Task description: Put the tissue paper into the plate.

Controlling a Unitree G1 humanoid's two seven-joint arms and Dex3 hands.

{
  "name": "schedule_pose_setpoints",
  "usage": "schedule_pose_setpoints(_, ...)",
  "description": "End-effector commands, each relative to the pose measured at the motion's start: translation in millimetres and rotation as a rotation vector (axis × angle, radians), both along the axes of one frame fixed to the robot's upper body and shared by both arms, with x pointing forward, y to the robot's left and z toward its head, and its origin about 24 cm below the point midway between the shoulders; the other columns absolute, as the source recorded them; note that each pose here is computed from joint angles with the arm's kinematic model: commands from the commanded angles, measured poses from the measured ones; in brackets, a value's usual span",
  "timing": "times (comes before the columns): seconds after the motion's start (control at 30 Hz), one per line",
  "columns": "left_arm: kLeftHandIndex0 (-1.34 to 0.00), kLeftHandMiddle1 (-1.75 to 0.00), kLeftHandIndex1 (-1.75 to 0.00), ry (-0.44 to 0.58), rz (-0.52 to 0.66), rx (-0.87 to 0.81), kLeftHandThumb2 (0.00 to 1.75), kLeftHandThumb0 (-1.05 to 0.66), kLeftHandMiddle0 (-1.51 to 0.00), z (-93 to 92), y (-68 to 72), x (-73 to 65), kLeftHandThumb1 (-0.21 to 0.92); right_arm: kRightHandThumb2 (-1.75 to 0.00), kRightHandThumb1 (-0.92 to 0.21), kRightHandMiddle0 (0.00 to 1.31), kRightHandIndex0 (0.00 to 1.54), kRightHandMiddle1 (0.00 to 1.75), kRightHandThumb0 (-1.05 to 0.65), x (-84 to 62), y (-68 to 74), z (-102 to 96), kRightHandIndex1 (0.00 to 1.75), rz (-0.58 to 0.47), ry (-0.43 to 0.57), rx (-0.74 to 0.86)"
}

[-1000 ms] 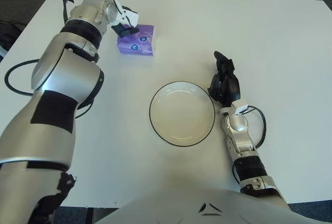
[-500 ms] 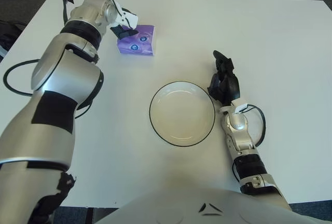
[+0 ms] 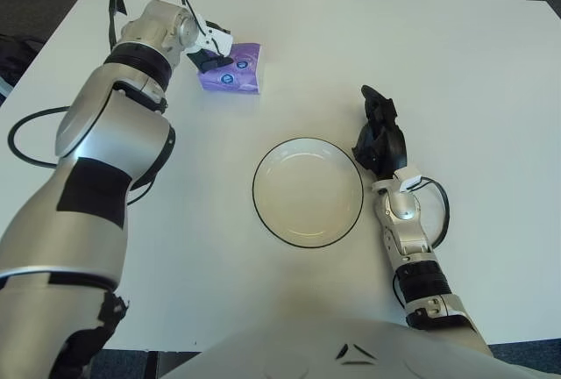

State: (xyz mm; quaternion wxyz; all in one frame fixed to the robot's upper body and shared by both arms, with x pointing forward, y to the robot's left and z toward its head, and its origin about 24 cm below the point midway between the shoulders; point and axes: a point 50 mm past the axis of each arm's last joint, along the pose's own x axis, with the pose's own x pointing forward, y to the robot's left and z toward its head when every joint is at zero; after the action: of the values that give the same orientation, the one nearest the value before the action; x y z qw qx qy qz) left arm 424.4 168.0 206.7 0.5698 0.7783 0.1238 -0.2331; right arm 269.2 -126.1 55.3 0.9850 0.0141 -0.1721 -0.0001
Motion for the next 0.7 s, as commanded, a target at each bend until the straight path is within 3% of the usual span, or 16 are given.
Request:
schedule_pose_setpoints(0.0,0.0,0.0,-0.4,0.008,-0.001,0.076,1.06,-1.05,-0.06,-20.2,12.9,-3.0,0.92,-0.86,-0.92,0.0,0.27,0.64,-0.58,-53.3,-19.1,-91.7,0.02,-0.051,0.4,-0.046)
schedule_pose_setpoints(0.3,0.0,0.0,-0.38,-0.038,-0.074,0.109,1.08,-1.05,-0.04,-27.7,9.7,-3.7,0.92,-0.87,-0.92,0.0,0.27,0.65,-0.58,-55.8,-18.2,-92.6,0.02,-0.053,0.407,-0.043)
schedule_pose_setpoints(0.67,0.0,-0.02,-0.49,-0.071,-0.141,0.098,1.04,-1.05,-0.1,-36.0,6.1,-5.4,0.92,-0.87,-0.92,0.0,0.28,0.68,-0.57,-58.6,-14.3,-93.2,0.03,-0.052,0.41,-0.038)
